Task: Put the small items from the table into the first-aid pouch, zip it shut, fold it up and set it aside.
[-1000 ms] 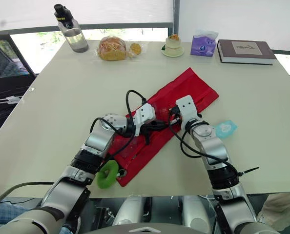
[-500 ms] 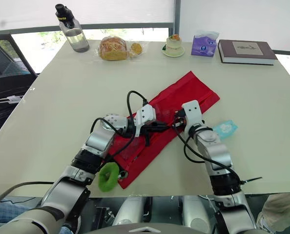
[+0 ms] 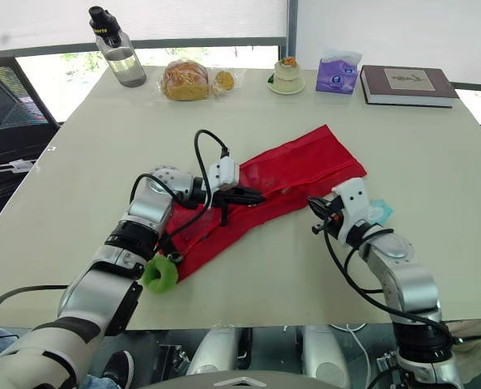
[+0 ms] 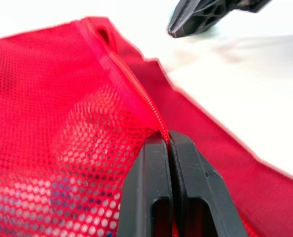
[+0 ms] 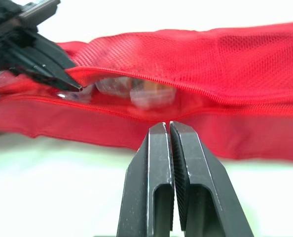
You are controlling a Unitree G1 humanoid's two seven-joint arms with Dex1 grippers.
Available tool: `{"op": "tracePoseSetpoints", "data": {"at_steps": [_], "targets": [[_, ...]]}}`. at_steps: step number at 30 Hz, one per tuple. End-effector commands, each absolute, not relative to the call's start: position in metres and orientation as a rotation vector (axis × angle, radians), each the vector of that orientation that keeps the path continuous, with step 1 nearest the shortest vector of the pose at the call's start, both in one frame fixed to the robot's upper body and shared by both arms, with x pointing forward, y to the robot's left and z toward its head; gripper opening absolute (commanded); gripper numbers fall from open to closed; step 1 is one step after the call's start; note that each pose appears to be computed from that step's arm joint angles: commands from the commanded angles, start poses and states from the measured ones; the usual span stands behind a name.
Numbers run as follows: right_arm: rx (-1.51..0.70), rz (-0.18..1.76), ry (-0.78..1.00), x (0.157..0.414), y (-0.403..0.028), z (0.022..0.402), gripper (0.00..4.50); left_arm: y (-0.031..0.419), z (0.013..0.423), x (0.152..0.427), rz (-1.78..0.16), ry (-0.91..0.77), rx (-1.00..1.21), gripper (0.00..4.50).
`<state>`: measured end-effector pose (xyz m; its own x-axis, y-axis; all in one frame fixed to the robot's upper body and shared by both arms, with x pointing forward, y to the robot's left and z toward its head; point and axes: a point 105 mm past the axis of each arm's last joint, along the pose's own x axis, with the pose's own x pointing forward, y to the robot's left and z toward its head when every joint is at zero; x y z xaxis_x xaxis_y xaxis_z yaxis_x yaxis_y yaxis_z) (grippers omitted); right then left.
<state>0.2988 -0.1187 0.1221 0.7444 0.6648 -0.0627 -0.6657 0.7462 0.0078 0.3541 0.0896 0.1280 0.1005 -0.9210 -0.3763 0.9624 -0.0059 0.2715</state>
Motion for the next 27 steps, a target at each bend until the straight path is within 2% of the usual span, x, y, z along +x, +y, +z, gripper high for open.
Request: {"op": "tracePoseSetpoints", "data": {"at_steps": [1,6,17,21,27], "targets": [[0.0,0.828,-0.166,0.278,-0.131,0.163,0.13,0.114,0.134,0.342,-1.611,0.097,0.564,0.0],[-0.003,0.842,-0.202,0.271,-0.151,0.172,0.13,0.132,0.134,0.339,-1.632,0.136,0.619,0.0],[-0.023,0.914,-0.201,0.264,-0.16,0.176,0.13,0.141,0.141,0.361,-1.547,0.083,0.833,0.0],[-0.061,0.933,-0.198,0.257,-0.167,0.181,0.13,0.149,0.149,0.37,-1.48,0.087,0.834,0.0],[-0.141,0.965,-0.138,0.252,-0.168,0.17,0.13,0.155,0.148,0.368,-1.483,0.106,0.835,0.0]]}}
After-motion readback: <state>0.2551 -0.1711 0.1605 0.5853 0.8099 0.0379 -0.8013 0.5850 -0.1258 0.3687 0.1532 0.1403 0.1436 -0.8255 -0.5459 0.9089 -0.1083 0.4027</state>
